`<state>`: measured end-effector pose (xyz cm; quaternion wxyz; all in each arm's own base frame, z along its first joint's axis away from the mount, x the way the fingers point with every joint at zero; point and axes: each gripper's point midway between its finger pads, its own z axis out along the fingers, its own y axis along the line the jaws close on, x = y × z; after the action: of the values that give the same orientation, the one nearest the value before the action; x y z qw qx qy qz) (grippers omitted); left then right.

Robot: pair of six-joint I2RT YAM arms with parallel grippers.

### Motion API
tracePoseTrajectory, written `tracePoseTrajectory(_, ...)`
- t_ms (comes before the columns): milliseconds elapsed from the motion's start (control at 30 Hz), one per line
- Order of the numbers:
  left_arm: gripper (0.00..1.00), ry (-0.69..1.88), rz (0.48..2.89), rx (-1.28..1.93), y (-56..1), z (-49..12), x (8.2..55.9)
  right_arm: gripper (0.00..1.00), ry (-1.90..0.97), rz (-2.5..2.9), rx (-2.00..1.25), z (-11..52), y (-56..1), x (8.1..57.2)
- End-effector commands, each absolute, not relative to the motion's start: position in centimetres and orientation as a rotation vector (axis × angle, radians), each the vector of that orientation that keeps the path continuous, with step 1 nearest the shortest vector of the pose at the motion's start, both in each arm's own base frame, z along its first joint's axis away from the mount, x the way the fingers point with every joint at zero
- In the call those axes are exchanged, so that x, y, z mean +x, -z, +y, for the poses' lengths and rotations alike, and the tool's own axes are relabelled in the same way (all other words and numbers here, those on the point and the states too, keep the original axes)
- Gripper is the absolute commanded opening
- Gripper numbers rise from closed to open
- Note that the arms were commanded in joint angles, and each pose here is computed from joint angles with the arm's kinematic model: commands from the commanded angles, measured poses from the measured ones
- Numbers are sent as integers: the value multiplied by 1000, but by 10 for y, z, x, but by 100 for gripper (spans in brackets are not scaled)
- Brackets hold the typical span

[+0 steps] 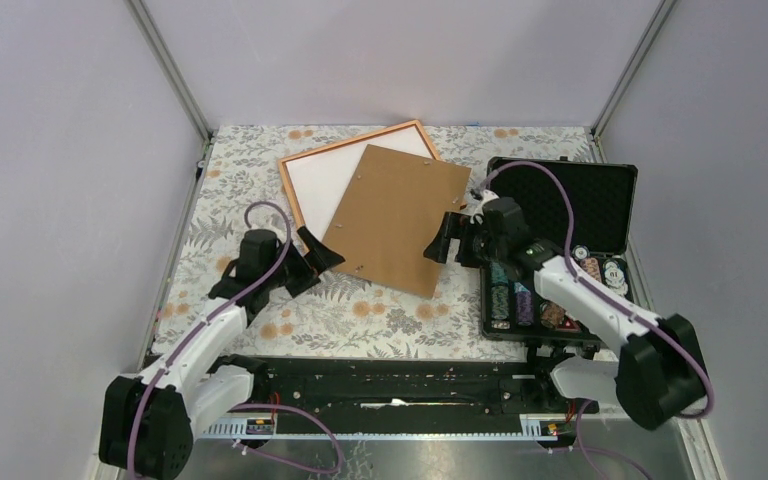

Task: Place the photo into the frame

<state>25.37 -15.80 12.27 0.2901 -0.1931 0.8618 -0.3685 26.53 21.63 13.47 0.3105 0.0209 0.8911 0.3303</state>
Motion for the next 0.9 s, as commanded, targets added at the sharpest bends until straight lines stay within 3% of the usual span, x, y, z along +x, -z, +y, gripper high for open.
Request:
tracePoseTrajectory(0, 99, 929, 2265, -800, -96, -144, 248, 100, -750, 2460, -204, 218, -117, 265)
tracePoseTrajectory(167, 99, 1017, 2206, -827, -95, -165, 256, 100, -628, 2441, -239, 233, -117, 306)
tracePoseTrajectory(367, 99, 1043, 2173, -851, -84, -183, 269, 100, -296, 2424, -241, 237, -117, 409)
tracePoseTrajectory(667, 99, 989, 2208, -869, -60, -190, 282, 100, -350, 2326, -90, 243, -116, 567)
tracePoseTrajectory(867, 99, 925, 2209, -907, -46, -182, 283, 100, -293, 2278, -65, 223, -103, 611)
